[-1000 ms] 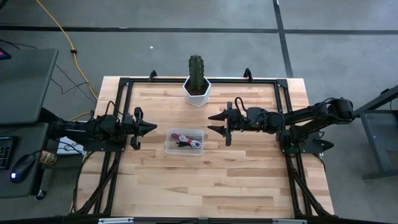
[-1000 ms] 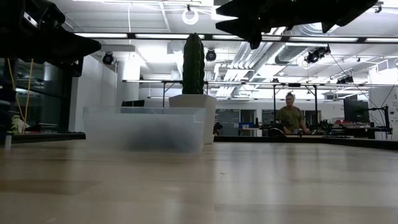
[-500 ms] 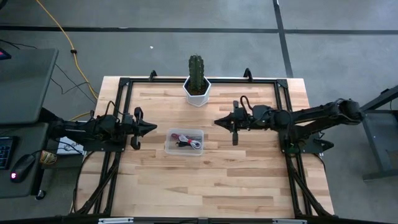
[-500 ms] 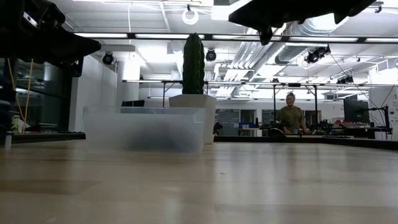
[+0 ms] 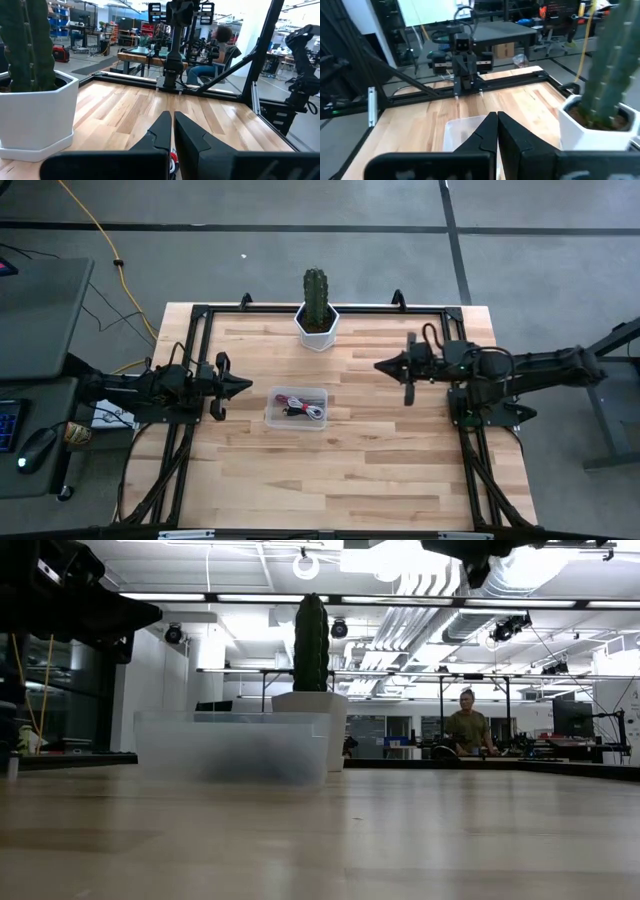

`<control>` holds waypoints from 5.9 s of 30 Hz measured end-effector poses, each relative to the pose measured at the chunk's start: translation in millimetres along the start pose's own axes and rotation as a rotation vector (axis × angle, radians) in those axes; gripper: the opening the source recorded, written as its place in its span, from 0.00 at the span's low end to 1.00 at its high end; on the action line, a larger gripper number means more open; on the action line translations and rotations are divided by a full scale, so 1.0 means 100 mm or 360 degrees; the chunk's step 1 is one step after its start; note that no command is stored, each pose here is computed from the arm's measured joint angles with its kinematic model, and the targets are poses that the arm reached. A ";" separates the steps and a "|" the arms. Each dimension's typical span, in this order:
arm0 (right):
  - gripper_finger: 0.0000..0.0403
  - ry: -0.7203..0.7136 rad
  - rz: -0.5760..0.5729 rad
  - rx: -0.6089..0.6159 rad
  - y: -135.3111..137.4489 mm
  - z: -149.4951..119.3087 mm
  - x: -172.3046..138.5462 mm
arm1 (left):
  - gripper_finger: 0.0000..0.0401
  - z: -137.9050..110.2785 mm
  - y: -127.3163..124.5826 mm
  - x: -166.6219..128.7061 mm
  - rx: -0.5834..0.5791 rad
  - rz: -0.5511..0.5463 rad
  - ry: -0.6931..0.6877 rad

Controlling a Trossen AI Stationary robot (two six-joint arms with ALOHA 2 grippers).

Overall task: Pick and place USB-C Cables
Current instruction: Return to Home Position

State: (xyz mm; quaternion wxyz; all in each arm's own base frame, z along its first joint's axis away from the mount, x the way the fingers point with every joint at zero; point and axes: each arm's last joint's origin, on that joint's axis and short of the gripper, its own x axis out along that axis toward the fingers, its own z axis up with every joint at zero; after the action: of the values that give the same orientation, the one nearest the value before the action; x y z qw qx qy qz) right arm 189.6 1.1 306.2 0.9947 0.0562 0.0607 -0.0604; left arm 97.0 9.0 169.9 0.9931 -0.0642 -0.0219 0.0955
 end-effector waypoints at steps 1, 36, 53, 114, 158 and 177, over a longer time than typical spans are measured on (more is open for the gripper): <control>0.00 0.0005 -0.0018 0.0002 -0.01 0.00 -0.03 | 0.01 0.00 0.00 0.00 0.0000 0.0000 0.0001; 0.00 -0.0529 0.0063 0.0190 -0.26 -1.05 -0.88 | 0.01 0.00 0.00 0.00 0.0000 0.0002 0.0000; 0.00 -0.0571 0.0072 0.0135 -0.27 -1.26 -0.79 | 0.01 0.00 0.00 0.00 0.0000 0.0001 0.0000; 0.00 -0.0189 0.0143 0.0074 -0.26 -1.48 -0.72 | 0.01 0.00 0.00 0.00 0.0000 0.0001 0.0000; 0.00 -0.0190 0.0142 0.0074 -0.26 -1.48 -0.72 | 0.01 0.00 0.00 0.00 0.0000 0.0001 0.0000; 0.00 -0.0190 0.0142 0.0074 -0.26 -1.48 -0.72 | 0.01 0.00 0.00 0.00 0.0000 0.0001 0.0000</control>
State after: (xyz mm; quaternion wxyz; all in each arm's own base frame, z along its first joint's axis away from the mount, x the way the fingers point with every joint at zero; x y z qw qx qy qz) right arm 98.7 0.7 167.1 0.9967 0.0782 -0.0026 -0.0205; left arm 97.1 9.0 169.8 0.9931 -0.0643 -0.0218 0.0958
